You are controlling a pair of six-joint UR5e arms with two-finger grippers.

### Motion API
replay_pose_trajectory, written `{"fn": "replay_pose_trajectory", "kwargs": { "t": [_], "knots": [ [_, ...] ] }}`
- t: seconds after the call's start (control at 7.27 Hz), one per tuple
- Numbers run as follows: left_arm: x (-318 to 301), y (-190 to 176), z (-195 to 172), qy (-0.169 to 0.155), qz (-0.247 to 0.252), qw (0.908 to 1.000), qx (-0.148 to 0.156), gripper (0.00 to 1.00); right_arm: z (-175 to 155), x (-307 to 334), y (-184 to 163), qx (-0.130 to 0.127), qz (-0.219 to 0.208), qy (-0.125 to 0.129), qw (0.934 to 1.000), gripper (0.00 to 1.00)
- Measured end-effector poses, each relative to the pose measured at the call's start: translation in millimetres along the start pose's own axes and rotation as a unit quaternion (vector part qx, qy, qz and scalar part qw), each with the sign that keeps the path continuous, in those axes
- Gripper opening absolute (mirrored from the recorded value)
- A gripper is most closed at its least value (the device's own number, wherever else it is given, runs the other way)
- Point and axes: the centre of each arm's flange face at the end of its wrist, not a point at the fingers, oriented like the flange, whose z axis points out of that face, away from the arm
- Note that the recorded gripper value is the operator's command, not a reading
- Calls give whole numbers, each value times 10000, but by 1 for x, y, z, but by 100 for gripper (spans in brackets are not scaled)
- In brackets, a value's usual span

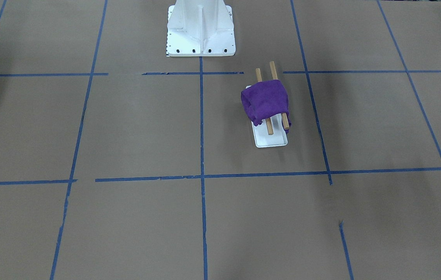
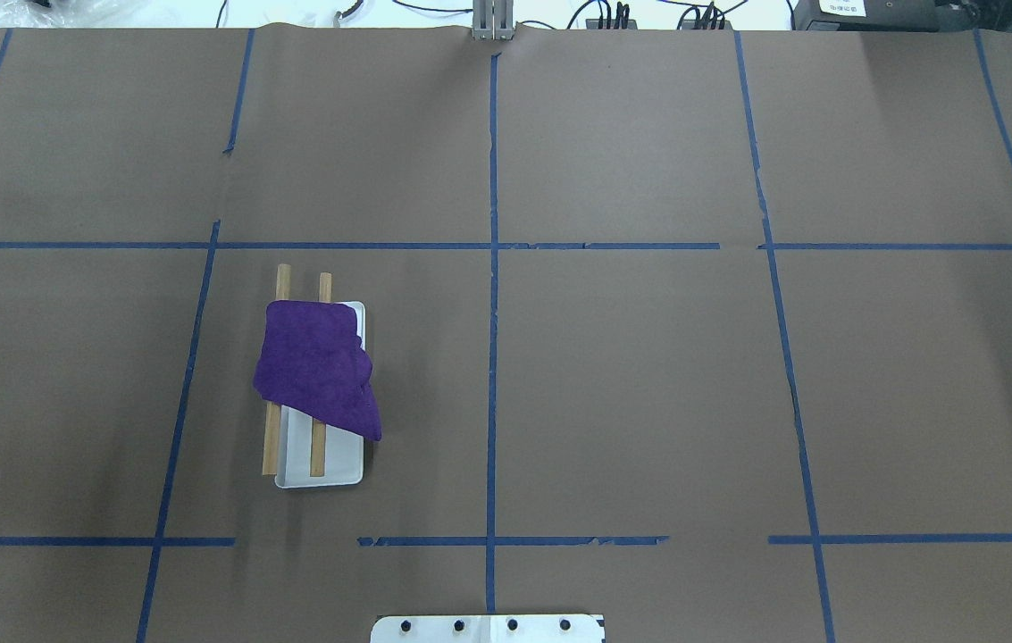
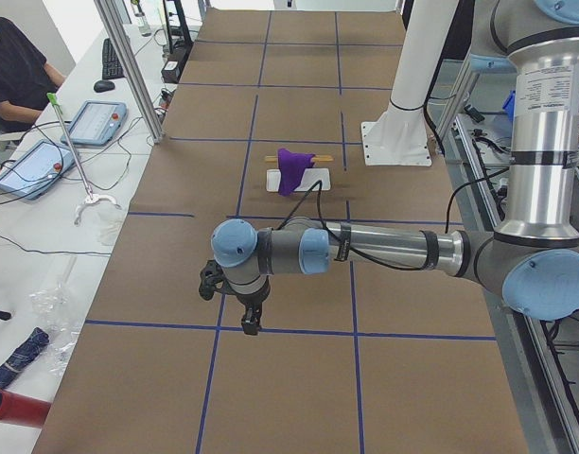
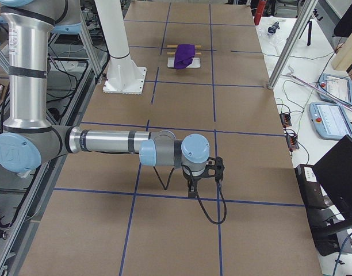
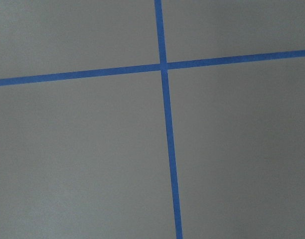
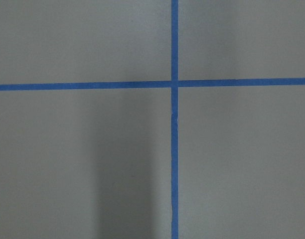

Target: Hang towel on rack

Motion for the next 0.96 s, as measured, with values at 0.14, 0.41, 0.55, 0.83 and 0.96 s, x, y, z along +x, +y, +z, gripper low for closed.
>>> {"fn": "replay_pose_trajectory", "kwargs": {
  "t": [0.14, 0.41, 0.55, 0.83, 0.96],
  "knots": [
    [0, 0, 0, 0, -2, 10000, 4, 100, 0, 0, 0, 4, -4, 0, 10000, 100],
    [-1, -1, -2, -2, -4, 10000, 23, 100, -2, -1, -1, 21, -13, 2, 10000, 100],
    [0, -1, -3, -3, 0, 10000, 31, 100, -3, -1, -1, 28, -13, 1, 10000, 100],
    [0, -2, -3, -4, 2, 10000, 35, 100, -4, -2, -1, 49, -24, -1, 10000, 100],
    [0, -2, -3, -3, 3, 10000, 33, 100, -5, -2, -2, 54, -27, -1, 10000, 100]
  ]
}}
